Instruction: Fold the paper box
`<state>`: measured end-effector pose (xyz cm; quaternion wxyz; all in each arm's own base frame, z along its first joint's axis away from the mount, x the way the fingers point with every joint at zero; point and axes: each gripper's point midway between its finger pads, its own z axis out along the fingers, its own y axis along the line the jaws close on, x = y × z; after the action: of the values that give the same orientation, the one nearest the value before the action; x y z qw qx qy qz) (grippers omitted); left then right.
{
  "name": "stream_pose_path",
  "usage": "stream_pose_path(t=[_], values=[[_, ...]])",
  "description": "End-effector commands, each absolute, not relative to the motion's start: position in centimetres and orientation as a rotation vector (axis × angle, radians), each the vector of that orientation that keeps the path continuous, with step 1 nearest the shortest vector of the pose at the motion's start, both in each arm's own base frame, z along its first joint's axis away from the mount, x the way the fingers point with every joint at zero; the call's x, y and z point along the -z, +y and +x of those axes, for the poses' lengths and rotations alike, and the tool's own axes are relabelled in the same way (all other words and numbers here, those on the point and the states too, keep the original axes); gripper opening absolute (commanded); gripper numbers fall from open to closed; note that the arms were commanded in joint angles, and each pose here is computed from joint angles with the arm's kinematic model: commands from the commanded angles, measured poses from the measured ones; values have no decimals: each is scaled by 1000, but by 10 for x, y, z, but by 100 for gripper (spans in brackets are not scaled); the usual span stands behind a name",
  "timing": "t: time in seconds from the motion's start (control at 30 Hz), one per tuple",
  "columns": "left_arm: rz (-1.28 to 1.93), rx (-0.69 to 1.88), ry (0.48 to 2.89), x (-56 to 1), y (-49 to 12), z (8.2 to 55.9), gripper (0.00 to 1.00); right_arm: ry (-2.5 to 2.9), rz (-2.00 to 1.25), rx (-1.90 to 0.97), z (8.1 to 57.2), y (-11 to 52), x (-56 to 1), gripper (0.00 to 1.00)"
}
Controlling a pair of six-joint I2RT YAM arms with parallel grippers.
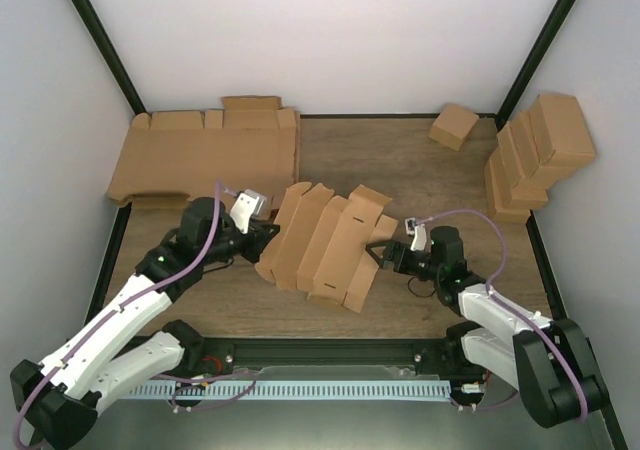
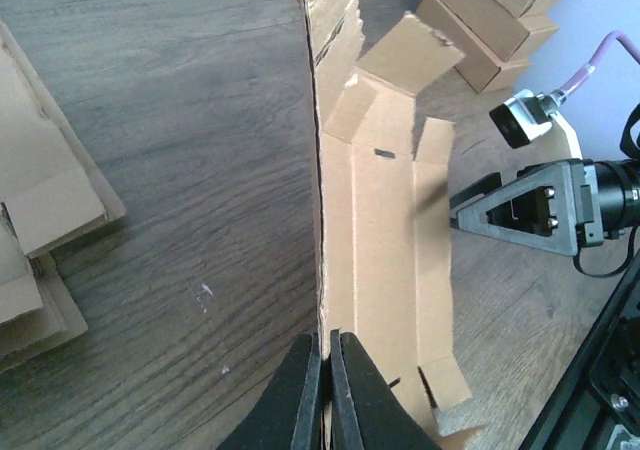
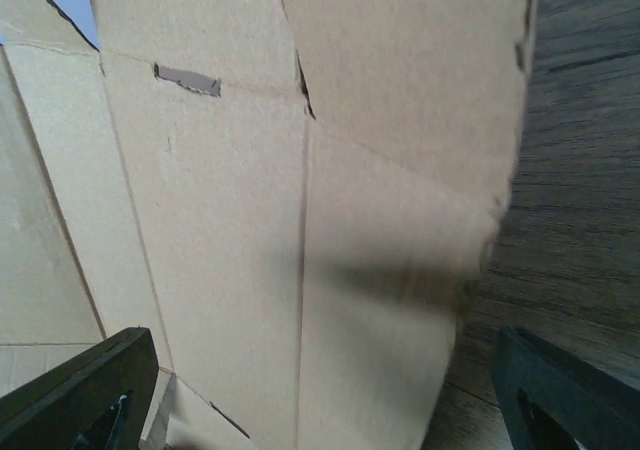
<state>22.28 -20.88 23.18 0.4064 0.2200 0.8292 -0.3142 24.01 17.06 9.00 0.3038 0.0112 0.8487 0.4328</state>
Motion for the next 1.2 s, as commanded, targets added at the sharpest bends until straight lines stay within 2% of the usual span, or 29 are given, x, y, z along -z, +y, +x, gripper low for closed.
stream_pose_path(t=[0.0,0.1,0.2,0.53,0.57,0.6,0.63,0.73,0.77,0.8,0.97,1.17], values=[[522,779,2066,-238,-208,226,4,2103,-45,-1244,249,178,-117,94],[515,765,2079,-234,-207,228,4,2147,-44,-1228,254,179,-108,93],[511,759,2090,-232,-208,228,4,2173,-54,-1260,252,183,-102,85],[479,742,2091,-233,-206,231,4,2083,-320,-1150,259,188,-132,14],[469,739,2085,-235,-205,232,5,2060,-366,-1136,261,190,-139,8],[461,736,2079,-237,-203,232,12,2037,-413,-1118,262,192,-146,2],[449,726,2072,-241,-201,234,23,2008,-454,-1102,265,193,-154,1],[379,631,2064,-254,-186,242,70,1930,-557,-1040,270,196,-174,1],[339,571,2071,-258,-177,245,82,1914,-575,-1026,272,197,-180,1],[299,513,2063,-270,-167,250,89,1901,-587,-1024,272,198,-184,1],[465,373,2099,-280,-169,258,92,1859,-692,-957,267,222,-196,1],[777,251,2146,-255,-192,277,90,1839,-761,-953,260,233,-196,1]])
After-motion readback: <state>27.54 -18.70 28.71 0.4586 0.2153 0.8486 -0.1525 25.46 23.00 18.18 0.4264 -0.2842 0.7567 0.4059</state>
